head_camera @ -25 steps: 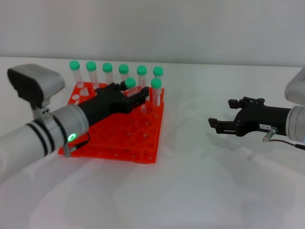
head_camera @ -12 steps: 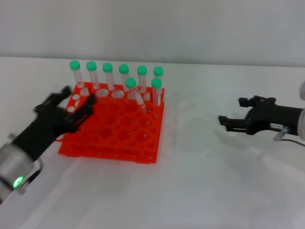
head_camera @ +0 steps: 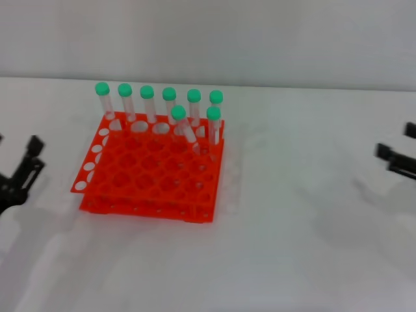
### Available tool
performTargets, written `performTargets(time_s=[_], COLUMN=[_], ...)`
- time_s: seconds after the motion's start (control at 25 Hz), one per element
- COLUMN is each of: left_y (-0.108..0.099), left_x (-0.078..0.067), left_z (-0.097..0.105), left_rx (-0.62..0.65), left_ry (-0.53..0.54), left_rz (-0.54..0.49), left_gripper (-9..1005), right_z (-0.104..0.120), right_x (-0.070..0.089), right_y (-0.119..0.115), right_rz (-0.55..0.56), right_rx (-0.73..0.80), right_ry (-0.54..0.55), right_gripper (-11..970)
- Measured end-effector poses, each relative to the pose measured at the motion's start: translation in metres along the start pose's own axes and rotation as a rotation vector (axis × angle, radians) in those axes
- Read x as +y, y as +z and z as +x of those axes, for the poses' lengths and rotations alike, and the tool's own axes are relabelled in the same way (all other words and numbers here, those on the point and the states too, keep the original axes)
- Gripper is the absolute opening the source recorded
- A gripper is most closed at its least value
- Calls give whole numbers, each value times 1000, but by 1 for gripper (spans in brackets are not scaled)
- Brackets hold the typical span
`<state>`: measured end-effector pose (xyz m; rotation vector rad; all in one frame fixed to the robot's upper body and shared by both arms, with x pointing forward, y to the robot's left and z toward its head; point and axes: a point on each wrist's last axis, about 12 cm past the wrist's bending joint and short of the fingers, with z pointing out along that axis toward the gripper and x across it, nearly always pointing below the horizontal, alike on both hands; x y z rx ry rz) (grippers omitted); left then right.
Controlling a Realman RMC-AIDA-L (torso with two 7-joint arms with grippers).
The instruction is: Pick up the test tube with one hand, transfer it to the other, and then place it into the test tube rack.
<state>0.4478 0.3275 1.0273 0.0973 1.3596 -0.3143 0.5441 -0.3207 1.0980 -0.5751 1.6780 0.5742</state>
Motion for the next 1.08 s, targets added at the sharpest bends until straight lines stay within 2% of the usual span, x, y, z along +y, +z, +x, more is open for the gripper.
performTargets(time_s=[0.12, 0.16, 0.2, 0.44, 0.68, 0.84, 1.08], left_y=[-7, -9, -10, -16, -20, -27, -21], left_x=[3, 3, 3, 1, -1, -2, -7], left_z=[-3, -3, -3, -2, -2, 0, 8], left_rx=[-25, -29, -32, -36, -47, -59, -17], left_ry=[23, 25, 25, 31, 22, -2, -42], left_rz=[-33, -38, -41, -46, -54, -94, -95], left_gripper=[769, 769, 768, 765, 765, 765, 765], right_z=[18, 27, 27, 50, 67, 69, 72], right_x=[-8, -9, -9, 1, 11, 11, 11], right_y=[-38, -63, -63, -112, -129, -133, -134], right_rz=[47, 93, 93, 224, 334, 358, 392], right_rx=[-126, -185, -185, -262, -330, -317, -307], right_ry=[51, 58, 58, -7, 9, -12, -60], right_gripper=[843, 843, 843, 843, 843, 843, 843])
